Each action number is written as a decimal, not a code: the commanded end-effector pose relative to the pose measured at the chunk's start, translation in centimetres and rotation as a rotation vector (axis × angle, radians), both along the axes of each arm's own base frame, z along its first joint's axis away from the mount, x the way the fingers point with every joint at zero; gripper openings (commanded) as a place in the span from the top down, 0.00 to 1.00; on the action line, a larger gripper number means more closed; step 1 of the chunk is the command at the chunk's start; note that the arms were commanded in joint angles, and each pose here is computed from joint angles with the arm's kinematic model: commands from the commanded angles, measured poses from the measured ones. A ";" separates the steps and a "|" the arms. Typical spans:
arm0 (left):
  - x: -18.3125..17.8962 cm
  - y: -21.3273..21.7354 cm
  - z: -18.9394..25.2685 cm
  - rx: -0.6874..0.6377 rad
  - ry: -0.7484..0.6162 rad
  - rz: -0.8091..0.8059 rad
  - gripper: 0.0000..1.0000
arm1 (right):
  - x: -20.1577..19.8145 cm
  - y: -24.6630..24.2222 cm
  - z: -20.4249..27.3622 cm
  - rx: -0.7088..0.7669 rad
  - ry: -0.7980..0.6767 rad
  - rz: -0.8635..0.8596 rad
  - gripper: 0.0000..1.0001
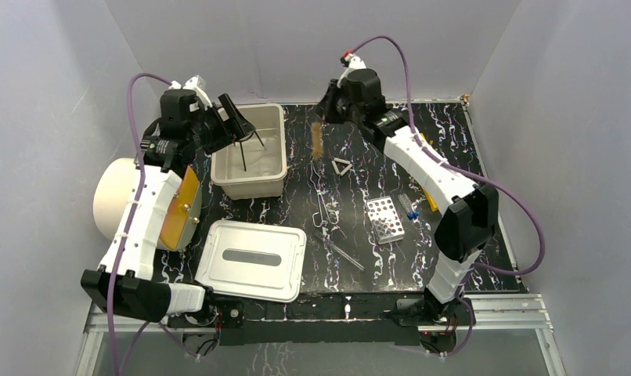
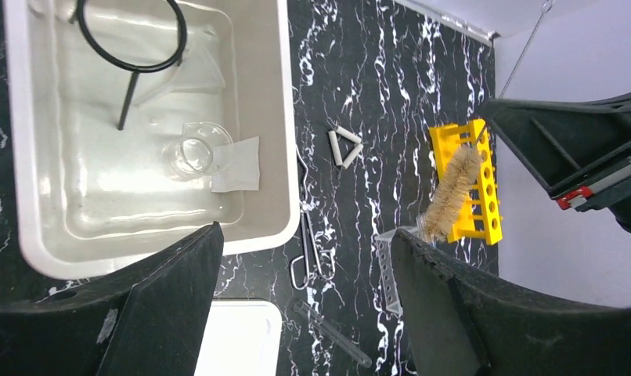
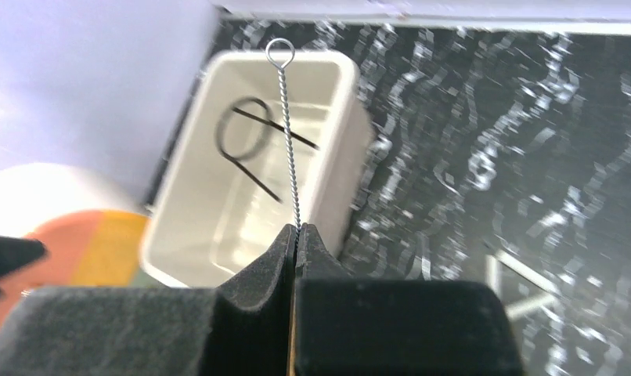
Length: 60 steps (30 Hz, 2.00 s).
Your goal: Organize the chemistry lab equipment
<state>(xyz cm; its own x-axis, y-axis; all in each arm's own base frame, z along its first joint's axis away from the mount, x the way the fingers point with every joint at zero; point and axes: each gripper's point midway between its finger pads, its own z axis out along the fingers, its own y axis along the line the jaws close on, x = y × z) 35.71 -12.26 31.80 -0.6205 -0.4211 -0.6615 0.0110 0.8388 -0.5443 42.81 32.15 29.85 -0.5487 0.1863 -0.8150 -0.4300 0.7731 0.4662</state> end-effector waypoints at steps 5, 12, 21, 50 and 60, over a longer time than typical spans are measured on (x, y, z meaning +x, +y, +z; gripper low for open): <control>-1.9 2.1 3.2 0.034 -0.121 0.088 0.22 | -0.1 8.1 3.8 0.148 0.046 -0.122 0.96; -3.1 5.9 3.7 0.156 -0.129 0.239 0.22 | -0.1 11.9 1.0 0.039 0.062 -0.191 0.95; -3.5 7.0 3.9 0.232 -0.144 0.284 0.18 | 1.4 14.3 -4.5 -0.230 -0.042 -0.183 0.93; -2.9 5.0 3.2 0.219 -0.138 0.204 0.14 | -1.3 14.1 0.0 -0.229 -0.123 -0.049 0.56; -2.9 2.8 3.2 0.164 -0.152 0.099 0.02 | -3.2 6.1 1.9 -0.236 -0.097 -0.055 0.40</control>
<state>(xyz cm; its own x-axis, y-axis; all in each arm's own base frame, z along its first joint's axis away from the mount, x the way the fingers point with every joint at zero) 32.90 -7.55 33.79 -0.4705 -0.3685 -0.8018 -0.1124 0.9263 -0.3597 38.85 42.02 28.57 -0.5019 -0.0528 -0.8633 -0.4385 0.8759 0.2013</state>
